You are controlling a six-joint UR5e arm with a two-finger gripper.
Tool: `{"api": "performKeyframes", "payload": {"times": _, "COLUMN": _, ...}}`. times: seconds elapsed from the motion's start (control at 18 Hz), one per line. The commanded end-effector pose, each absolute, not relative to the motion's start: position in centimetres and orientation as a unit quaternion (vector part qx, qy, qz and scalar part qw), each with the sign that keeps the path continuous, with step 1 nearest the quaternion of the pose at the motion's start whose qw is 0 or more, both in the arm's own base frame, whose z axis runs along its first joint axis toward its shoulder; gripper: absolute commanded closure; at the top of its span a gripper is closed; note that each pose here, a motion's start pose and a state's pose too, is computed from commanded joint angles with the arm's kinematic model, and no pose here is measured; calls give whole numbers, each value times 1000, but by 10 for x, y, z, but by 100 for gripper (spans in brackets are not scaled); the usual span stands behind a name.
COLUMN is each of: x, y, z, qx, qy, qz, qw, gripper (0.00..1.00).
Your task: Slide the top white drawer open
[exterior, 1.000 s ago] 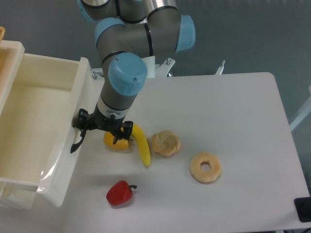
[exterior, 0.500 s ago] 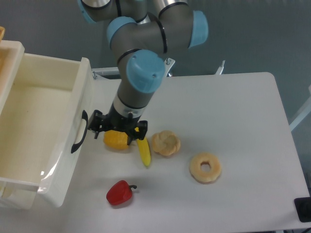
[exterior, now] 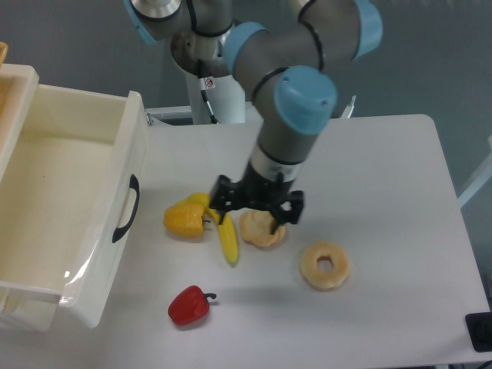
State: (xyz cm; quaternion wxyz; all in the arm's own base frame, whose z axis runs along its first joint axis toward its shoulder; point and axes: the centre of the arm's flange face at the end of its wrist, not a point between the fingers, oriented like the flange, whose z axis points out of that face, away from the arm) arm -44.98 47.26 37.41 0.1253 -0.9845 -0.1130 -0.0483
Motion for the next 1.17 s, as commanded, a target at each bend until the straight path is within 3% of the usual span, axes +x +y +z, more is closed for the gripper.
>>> {"api": "performKeyframes", "payload": {"times": 0.17, "x": -471, "y": 468, "z": 358, "qx": -990, "qy": -86, "qz": -9, "qw": 109, "gripper": 0}}
{"api": "performKeyframes", "payload": {"times": 0.33, "x": -482, "y": 465, "z": 346, "qx": -997, "qy": 8, "qz": 20, "qw": 70, "gripper": 0}}
{"api": "performKeyframes", "payload": {"times": 0.5, "x": -501, "y": 461, "z": 331, "qx": -993, "qy": 94, "qz": 21, "qw": 62, "gripper": 0}}
{"api": "performKeyframes", "payload": {"times": 1.17, "x": -532, "y": 450, "z": 310, "qx": -987, "qy": 158, "qz": 31, "qw": 17, "gripper": 0}}
